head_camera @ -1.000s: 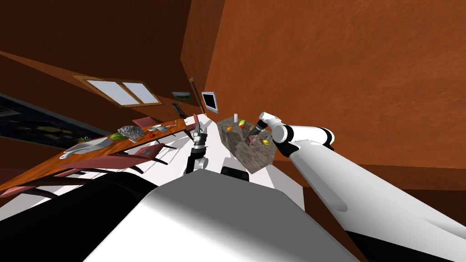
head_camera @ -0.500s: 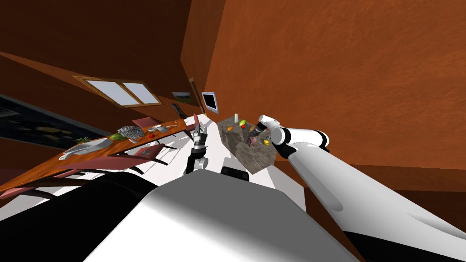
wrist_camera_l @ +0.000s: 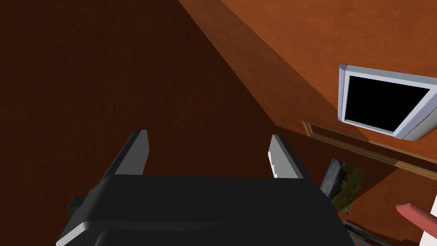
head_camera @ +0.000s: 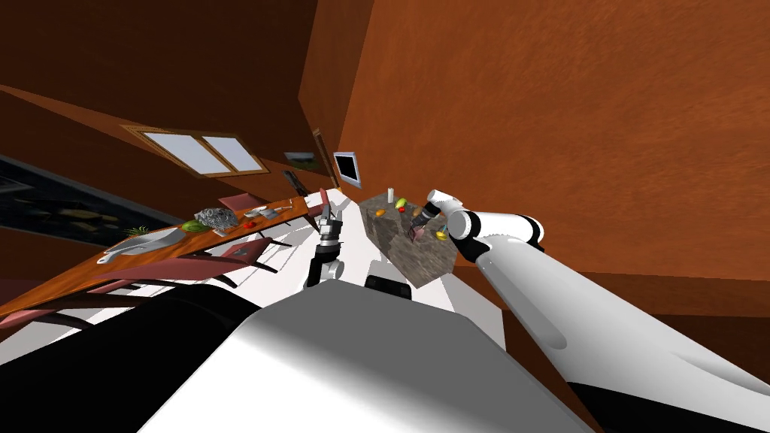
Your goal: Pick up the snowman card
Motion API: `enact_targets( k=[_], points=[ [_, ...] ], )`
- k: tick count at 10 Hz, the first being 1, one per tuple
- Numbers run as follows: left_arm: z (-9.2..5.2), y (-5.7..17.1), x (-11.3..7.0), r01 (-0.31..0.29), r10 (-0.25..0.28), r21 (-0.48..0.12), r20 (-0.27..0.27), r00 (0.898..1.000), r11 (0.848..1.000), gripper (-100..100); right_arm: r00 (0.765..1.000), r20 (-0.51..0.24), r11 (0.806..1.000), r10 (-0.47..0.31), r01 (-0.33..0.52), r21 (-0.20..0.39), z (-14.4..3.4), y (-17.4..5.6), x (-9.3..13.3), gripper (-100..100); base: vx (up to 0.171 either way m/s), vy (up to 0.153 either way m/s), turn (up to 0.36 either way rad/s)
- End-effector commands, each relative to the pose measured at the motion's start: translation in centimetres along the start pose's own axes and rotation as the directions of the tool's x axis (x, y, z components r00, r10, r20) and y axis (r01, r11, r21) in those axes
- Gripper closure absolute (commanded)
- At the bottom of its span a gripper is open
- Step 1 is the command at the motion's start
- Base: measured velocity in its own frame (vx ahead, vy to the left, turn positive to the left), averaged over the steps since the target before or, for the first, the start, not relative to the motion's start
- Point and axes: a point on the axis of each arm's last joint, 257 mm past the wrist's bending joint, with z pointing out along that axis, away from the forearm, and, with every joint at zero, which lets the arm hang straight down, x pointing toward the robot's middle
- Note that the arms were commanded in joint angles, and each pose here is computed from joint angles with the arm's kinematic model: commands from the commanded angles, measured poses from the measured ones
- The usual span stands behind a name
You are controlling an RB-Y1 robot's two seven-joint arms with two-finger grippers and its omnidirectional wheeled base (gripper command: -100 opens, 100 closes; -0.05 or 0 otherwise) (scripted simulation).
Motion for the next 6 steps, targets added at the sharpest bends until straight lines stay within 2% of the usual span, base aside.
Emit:
enact_targets(
  k=[1, 2, 3, 4, 5, 6],
  points=[
    [0.0, 0.0, 0.0, 0.000, 0.000, 0.000, 0.000, 1.000, 1.000, 0, 1.000, 0.000, 1.000, 0.000, 0.000, 0.000, 0.0, 0.0, 0.0, 0, 0.000, 0.000, 0.000],
    [0.0, 0.0, 0.0, 0.000, 0.000, 0.000, 0.000, 1.000, 1.000, 0, 1.000, 0.001, 1.000, 0.002, -0.002, 0.002, -1.2, -0.4, 0.4, 100, -0.012, -0.032, -0.001],
    [0.0, 0.0, 0.0, 0.000, 0.000, 0.000, 0.000, 1.000, 1.000, 0, 1.000, -0.022, 1.000, -0.008, 0.007, -0.012, -1.9, -0.2, 1.2, 100, -0.015, -0.039, 0.006],
    [0.0, 0.0, 0.0, 0.000, 0.000, 0.000, 0.000, 1.000, 1.000, 0, 1.000, 0.001, 1.000, 0.002, -0.002, 0.002, -1.2, -0.4, 0.4, 100, -0.004, -0.024, 0.000],
    [0.0, 0.0, 0.0, 0.000, 0.000, 0.000, 0.000, 1.000, 1.000, 0, 1.000, -0.007, 1.000, -0.001, 0.001, -0.003, -1.5, -0.3, 0.7, 100, -0.002, -0.009, -0.002],
    [0.0, 0.0, 0.0, 0.000, 0.000, 0.000, 0.000, 1.000, 1.000, 0, 1.000, -0.006, 1.000, 0.000, 0.000, -0.003, -1.5, -0.3, 0.6, 0, 0.000, 0.000, 0.000]
  ],
)
